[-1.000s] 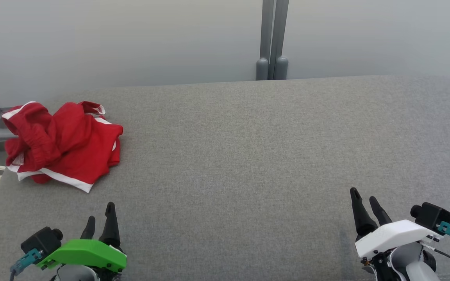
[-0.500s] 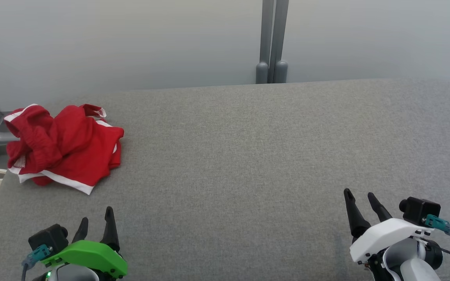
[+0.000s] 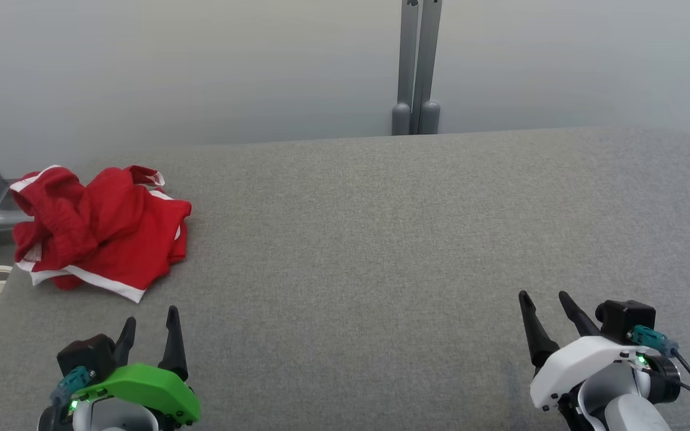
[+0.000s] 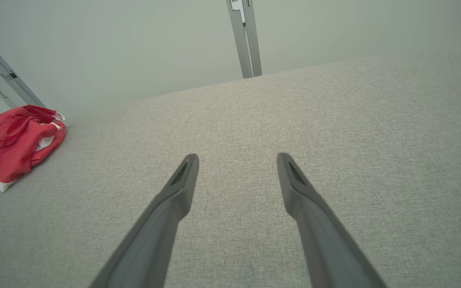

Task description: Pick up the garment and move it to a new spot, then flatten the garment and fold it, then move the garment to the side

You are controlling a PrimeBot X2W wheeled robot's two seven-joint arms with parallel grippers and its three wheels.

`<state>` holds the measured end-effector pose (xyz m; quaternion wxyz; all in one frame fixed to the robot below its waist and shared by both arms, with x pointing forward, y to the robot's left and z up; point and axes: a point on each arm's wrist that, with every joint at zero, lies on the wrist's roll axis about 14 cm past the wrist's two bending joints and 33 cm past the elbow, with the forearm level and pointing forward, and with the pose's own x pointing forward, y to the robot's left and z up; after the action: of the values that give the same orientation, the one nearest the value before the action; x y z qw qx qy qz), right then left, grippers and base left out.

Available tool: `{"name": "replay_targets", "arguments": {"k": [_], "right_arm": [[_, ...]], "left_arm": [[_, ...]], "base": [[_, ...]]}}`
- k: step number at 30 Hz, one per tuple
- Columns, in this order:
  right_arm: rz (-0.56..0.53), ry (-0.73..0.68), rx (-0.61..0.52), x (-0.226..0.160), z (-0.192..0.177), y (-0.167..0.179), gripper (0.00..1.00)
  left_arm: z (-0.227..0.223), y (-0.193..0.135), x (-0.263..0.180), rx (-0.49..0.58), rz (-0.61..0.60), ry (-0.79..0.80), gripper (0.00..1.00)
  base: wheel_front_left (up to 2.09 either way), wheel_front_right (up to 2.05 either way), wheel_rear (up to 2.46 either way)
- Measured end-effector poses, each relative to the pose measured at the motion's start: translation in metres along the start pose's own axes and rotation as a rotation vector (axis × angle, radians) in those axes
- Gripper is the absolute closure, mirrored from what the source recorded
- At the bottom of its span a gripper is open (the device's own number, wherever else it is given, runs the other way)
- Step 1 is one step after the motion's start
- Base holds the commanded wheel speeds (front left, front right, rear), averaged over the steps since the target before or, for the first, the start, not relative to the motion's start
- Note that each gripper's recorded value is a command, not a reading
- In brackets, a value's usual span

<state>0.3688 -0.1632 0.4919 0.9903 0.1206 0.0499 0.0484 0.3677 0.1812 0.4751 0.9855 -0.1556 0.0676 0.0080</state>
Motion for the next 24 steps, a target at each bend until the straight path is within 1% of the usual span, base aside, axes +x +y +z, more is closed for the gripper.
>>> {"name": "replay_targets", "arguments": {"k": [10,22,24], "right_arm": [[0.002,0.013,-0.104,-0.002,-0.001,0.0,0.0],[0.003,0.033,-0.199,-0.004,-0.007,-0.001,0.0],[0.008,0.014,-0.22,-0.004,-0.004,0.0,0.0]], "left_arm": [[0.007,-0.007,-0.001,0.121,-0.037,-0.027,0.0],[0.011,-0.009,-0.001,0.191,-0.043,-0.032,0.0],[0.012,-0.008,-0.001,0.2,-0.037,-0.032,0.0]], "base": [[0.0,0.0,0.0],[0.0,0.0,0.0],[0.0,0.0,0.0]]}}
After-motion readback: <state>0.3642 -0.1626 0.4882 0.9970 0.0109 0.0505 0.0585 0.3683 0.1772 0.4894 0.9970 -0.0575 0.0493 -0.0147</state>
